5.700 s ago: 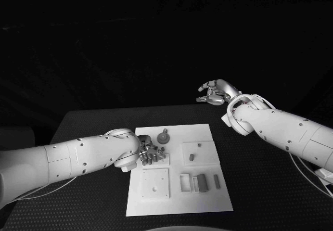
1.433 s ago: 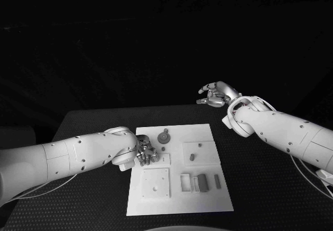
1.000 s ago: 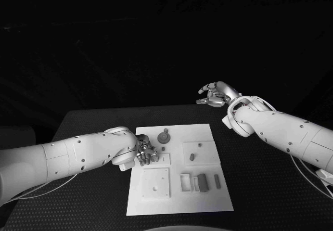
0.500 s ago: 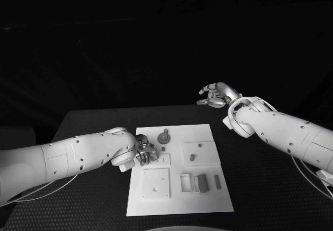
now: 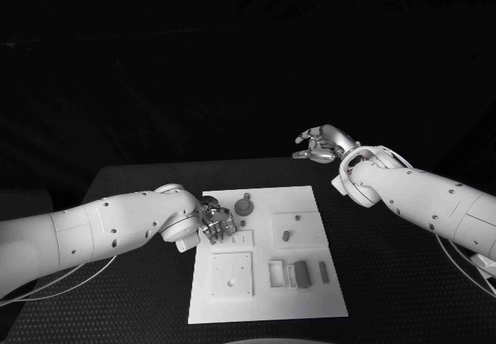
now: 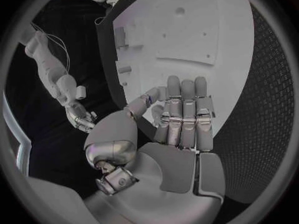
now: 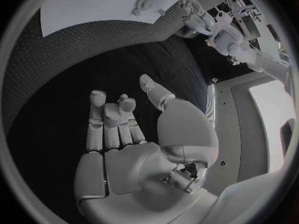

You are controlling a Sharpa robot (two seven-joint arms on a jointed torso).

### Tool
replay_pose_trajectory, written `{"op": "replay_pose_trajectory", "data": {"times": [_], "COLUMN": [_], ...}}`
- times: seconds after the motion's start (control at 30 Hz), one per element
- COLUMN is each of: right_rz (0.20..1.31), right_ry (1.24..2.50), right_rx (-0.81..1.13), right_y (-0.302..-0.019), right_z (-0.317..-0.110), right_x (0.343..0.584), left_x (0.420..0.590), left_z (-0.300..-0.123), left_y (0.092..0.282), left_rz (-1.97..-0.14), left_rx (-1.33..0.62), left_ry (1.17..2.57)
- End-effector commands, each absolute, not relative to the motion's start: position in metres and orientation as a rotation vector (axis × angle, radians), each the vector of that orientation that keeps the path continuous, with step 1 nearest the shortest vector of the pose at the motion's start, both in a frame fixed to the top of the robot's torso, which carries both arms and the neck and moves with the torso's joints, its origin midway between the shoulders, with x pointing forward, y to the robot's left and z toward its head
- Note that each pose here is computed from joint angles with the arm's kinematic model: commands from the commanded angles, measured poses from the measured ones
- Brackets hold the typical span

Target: Assemble the parts on the task board

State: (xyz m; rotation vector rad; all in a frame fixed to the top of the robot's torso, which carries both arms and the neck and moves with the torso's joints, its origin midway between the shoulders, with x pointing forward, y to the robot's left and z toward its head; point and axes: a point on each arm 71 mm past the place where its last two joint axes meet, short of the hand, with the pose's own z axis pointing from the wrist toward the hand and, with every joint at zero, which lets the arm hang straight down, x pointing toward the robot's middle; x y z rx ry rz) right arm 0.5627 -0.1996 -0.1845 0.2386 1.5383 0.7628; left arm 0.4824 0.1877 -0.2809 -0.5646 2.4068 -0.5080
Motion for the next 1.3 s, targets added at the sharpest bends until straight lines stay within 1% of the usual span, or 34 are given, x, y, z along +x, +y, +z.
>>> {"op": "replay_pose_trajectory", "data": {"times": [0.03,0.17,0.33,0.43,0.6,0.7,0.8,0.93,1.1,1.3], "right_rz": [0.814,0.846,0.858,0.853,0.849,0.848,0.847,0.840,0.828,0.815], "right_ry": [1.579,1.607,1.625,1.630,1.629,1.627,1.623,1.618,1.612,1.605], "right_rx": [0.192,0.161,0.134,0.135,0.136,0.137,0.139,0.143,0.150,0.157], "right_y": [-0.191,-0.184,-0.180,-0.182,-0.183,-0.183,-0.182,-0.182,-0.185,-0.187], "right_z": [-0.186,-0.188,-0.190,-0.191,-0.191,-0.191,-0.192,-0.192,-0.193,-0.193], "right_x": [0.557,0.551,0.547,0.547,0.547,0.547,0.548,0.550,0.553,0.557], "left_x": [0.481,0.484,0.485,0.483,0.479,0.485,0.494,0.506,0.518,0.523], "left_z": [-0.275,-0.269,-0.270,-0.271,-0.276,-0.274,-0.269,-0.262,-0.255,-0.253], "left_y": [0.184,0.187,0.190,0.189,0.189,0.188,0.187,0.183,0.175,0.164], "left_rz": [-0.659,-0.718,-0.721,-0.704,-0.591,-0.536,-0.498,-0.485,-0.463,-0.461], "left_rx": [-0.598,-0.623,-0.628,-0.609,-0.547,-0.520,-0.486,-0.465,-0.395,-0.279], "left_ry": [2.446,2.446,2.467,2.510,2.631,2.670,2.667,2.665,2.715,2.802]}}
